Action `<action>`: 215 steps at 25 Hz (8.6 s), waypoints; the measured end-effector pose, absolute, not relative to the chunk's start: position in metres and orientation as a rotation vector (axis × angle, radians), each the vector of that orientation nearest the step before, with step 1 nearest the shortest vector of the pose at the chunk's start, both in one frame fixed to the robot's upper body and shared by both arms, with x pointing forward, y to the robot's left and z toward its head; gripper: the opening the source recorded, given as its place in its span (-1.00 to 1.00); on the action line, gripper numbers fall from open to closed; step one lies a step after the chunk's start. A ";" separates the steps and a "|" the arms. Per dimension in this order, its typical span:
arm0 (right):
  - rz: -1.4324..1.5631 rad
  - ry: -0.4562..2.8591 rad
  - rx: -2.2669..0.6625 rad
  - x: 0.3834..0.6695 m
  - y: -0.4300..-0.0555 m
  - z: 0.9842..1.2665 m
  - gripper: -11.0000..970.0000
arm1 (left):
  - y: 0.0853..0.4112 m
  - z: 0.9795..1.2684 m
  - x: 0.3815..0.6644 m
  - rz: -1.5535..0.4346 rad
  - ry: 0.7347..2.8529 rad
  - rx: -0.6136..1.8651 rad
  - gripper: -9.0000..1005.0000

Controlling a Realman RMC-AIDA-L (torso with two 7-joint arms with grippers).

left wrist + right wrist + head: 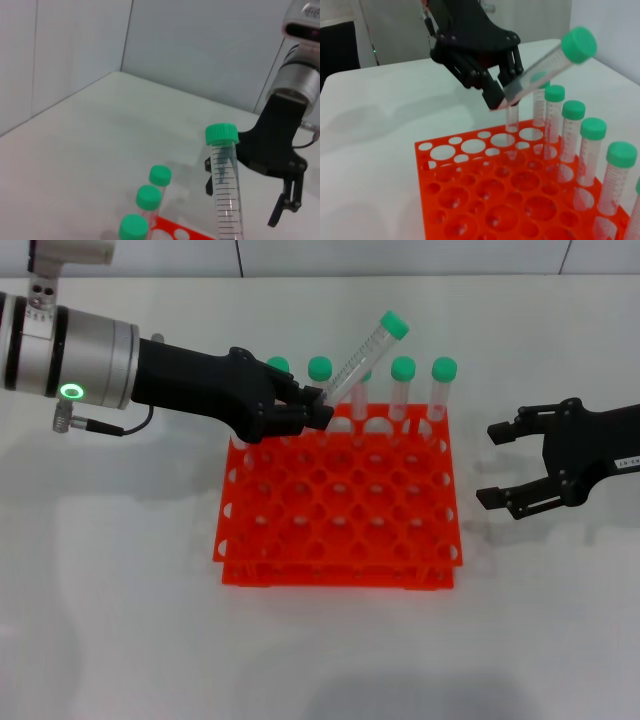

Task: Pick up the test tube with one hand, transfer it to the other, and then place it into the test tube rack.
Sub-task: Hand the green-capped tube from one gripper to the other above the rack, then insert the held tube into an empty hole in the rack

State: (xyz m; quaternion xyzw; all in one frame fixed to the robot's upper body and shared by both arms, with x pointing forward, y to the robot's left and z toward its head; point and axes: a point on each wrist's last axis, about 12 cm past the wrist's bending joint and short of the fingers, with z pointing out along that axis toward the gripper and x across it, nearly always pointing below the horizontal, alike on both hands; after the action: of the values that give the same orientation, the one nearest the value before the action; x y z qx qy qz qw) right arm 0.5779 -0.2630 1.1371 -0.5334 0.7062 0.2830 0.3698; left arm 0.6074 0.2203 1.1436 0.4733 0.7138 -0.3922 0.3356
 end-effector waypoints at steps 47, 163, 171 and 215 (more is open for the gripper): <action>1.207 1.571 -0.659 0.585 -0.227 1.124 0.79 | 0.215 1.133 0.608 -0.914 1.791 1.310 -0.60; 1.108 1.470 -1.064 0.606 -0.170 1.159 -0.41 | 0.382 1.081 0.427 -0.599 1.635 0.574 0.78; 1.030 1.481 -1.177 0.618 -0.139 1.166 -0.40 | 0.387 1.074 0.424 -0.602 1.686 0.543 0.78; 0.840 1.582 -1.374 0.640 -0.094 1.177 -0.35 | 0.384 1.075 0.448 -0.665 1.797 0.583 0.78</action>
State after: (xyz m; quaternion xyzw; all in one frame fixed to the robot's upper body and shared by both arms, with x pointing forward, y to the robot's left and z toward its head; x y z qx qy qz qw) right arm 0.6396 -0.0940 1.1772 -0.5502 0.6334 0.3364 0.4278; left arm 0.4478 0.3839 1.0747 0.2453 0.7557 -0.2797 0.5389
